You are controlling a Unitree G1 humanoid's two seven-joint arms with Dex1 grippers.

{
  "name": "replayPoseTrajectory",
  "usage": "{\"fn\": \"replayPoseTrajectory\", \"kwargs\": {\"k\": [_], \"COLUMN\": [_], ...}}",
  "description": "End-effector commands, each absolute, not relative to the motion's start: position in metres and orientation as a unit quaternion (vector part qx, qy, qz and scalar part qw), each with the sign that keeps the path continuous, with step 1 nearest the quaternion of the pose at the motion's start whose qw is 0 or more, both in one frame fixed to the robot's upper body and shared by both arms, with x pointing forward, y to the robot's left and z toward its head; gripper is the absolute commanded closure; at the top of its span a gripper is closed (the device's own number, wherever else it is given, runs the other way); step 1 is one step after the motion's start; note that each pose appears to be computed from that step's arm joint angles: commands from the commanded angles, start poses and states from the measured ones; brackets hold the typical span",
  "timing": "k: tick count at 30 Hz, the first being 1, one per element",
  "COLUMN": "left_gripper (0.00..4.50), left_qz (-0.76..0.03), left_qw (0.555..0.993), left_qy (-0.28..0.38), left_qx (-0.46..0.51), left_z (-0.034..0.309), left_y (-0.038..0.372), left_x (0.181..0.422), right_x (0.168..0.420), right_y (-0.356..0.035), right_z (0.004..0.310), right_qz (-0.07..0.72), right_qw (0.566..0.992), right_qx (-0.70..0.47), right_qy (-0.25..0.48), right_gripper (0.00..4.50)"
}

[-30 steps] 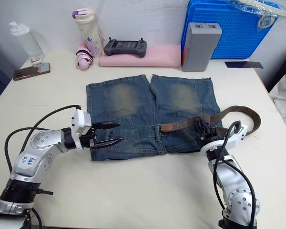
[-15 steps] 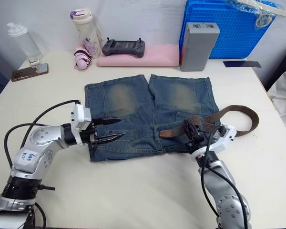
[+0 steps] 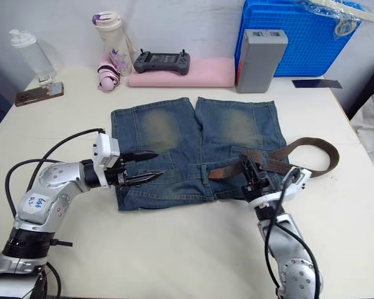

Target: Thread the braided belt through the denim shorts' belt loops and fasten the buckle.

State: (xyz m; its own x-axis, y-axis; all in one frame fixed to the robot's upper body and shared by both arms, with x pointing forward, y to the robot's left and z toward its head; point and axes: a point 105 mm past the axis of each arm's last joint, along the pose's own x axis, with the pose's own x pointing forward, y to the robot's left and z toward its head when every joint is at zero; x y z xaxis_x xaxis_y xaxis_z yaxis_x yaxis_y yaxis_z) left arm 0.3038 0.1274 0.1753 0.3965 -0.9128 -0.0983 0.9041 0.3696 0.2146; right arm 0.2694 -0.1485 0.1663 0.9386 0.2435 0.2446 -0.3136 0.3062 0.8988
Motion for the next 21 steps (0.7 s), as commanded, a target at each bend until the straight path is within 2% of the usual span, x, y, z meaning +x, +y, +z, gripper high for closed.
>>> {"fn": "replayPoseTrajectory", "kwargs": {"k": [1, 7, 17, 21], "left_gripper": [1.46, 1.46, 1.46, 1.46], "left_qz": [-0.548, -0.546, -0.543, -0.539], "left_qw": [0.826, 0.83, 0.832, 0.834], "left_qy": [-0.037, -0.03, -0.024, -0.02], "left_qx": [0.124, 0.115, 0.114, 0.117], "left_z": [0.185, 0.182, 0.182, 0.18], "left_y": [0.126, 0.127, 0.13, 0.133], "left_x": [0.304, 0.306, 0.304, 0.304], "right_x": [0.267, 0.28, 0.292, 0.301], "right_y": [-0.149, -0.157, -0.163, -0.163], "right_z": [0.169, 0.156, 0.151, 0.146], "right_qz": [0.202, 0.227, 0.243, 0.245], "right_qw": [0.776, 0.716, 0.69, 0.656], "right_qx": [0.597, 0.659, 0.68, 0.712], "right_qy": [-0.028, -0.036, -0.049, -0.052], "right_gripper": [4.5, 4.5, 4.5, 4.5]}}
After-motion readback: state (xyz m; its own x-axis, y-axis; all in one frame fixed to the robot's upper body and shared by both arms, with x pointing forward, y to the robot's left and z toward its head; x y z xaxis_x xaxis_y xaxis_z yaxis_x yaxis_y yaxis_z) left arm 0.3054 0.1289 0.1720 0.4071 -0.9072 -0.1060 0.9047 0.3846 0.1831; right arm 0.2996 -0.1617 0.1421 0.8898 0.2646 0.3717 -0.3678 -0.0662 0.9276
